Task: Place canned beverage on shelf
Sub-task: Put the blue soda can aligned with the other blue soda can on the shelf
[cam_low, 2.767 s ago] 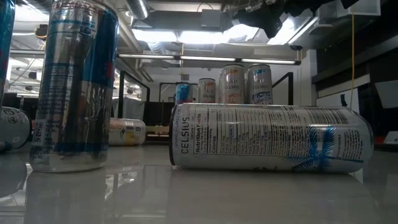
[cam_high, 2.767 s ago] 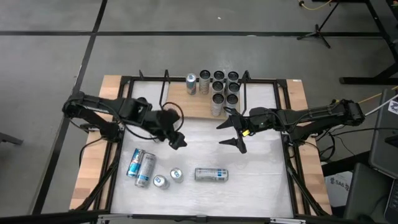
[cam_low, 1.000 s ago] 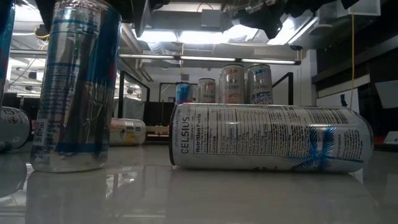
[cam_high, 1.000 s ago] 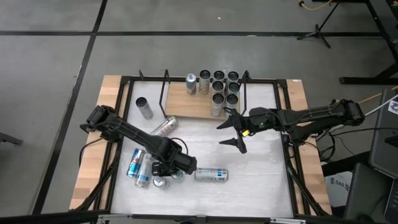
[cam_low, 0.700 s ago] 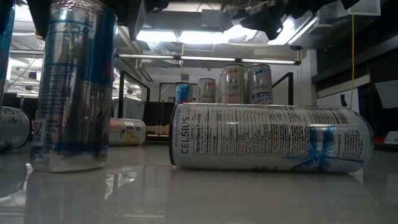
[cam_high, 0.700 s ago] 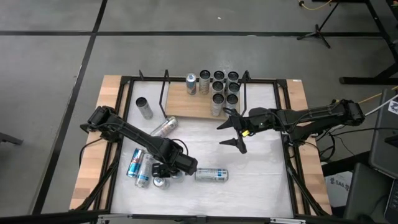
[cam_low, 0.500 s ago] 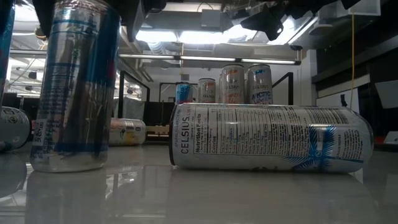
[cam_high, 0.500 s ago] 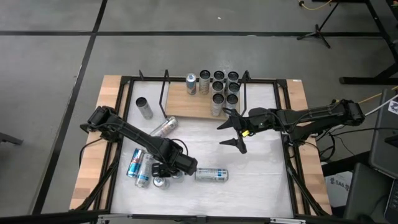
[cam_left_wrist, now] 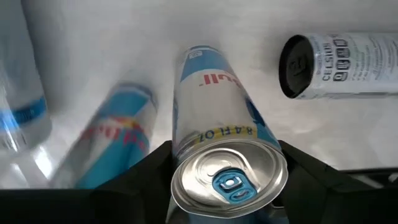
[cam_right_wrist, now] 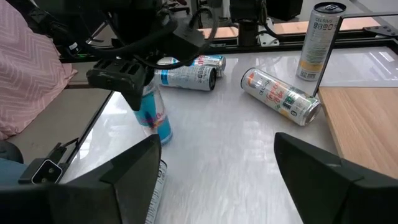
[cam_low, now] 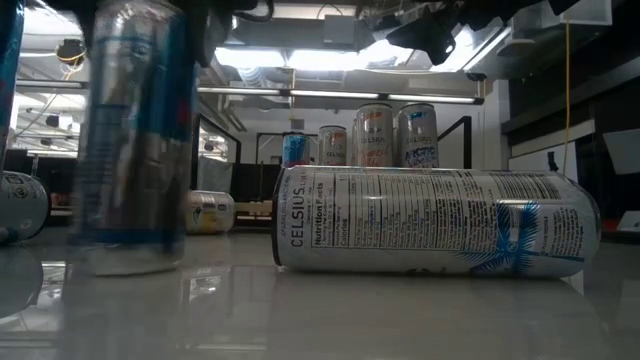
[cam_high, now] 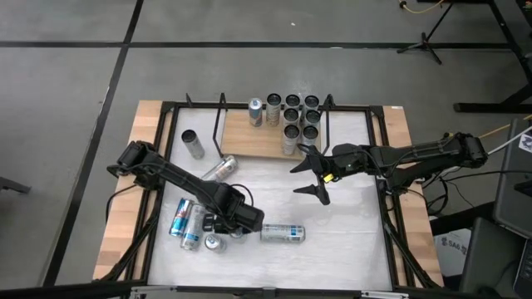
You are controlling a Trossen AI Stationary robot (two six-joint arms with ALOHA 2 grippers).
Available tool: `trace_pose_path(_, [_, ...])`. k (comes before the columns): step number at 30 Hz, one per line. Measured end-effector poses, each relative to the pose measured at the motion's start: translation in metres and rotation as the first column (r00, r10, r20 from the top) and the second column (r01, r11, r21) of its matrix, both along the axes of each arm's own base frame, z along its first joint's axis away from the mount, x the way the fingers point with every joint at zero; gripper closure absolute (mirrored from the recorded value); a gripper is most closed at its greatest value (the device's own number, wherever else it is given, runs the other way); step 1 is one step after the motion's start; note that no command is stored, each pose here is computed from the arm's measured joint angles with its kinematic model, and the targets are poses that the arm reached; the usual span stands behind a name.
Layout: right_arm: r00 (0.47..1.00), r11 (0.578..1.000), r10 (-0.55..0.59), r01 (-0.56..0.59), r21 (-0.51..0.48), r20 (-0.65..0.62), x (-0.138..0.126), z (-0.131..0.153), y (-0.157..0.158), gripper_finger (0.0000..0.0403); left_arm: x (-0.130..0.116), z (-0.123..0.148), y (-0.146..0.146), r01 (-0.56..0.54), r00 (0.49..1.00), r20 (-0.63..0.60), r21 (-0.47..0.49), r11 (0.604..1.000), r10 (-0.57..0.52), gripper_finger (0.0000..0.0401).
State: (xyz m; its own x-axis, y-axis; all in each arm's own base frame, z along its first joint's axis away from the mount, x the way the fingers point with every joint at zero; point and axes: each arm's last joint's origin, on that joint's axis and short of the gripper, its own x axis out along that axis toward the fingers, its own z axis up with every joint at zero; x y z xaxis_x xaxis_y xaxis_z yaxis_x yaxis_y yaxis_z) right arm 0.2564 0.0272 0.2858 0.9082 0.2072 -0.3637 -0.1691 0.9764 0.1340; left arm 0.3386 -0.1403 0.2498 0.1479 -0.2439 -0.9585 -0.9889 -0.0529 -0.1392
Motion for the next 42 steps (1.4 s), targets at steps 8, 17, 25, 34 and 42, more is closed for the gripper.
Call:
trace_pose_path(8, [1.000, 1.000, 0.000, 0.000, 0.000, 0.001, 0.000, 0.000, 0.000, 0.0100, 0.003, 0.006, 0.044, 0.290, 0.955, 0.023, 0.141, 0.947, -0.296, 0.0180])
trace_pose_path(17, [1.000, 1.000, -0.001, 0.001, -0.001, 0.001, 0.000, 0.000, 0.000, 0.0100, 0.007, 0.006, 0.108, 0.656, 0.743, 0.029, 0.166, 0.736, -0.668, 0.0179])
trace_pose_path(25, [1.000, 1.000, -0.009, 0.009, -0.005, -0.002, 0.001, -0.001, 0.000, 0.0100, -0.007, 0.005, 0.152, 0.809, 0.585, -0.046, 0.105, 0.579, -0.809, 0.0179])
trace_pose_path(34, [0.999, 1.000, -0.010, 0.010, -0.011, -0.054, 0.011, -0.014, 0.001, 0.0100, -0.011, 0.006, 0.148, 0.947, 0.309, -0.076, 0.114, 0.300, -0.948, 0.0178])
trace_pose_path(42, [0.997, 1.000, -0.010, 0.009, -0.013, -0.074, 0.015, -0.020, 0.001, 0.0100, -0.011, 0.006, 0.128, 0.985, 0.126, -0.104, 0.130, 0.112, -0.987, 0.0178])
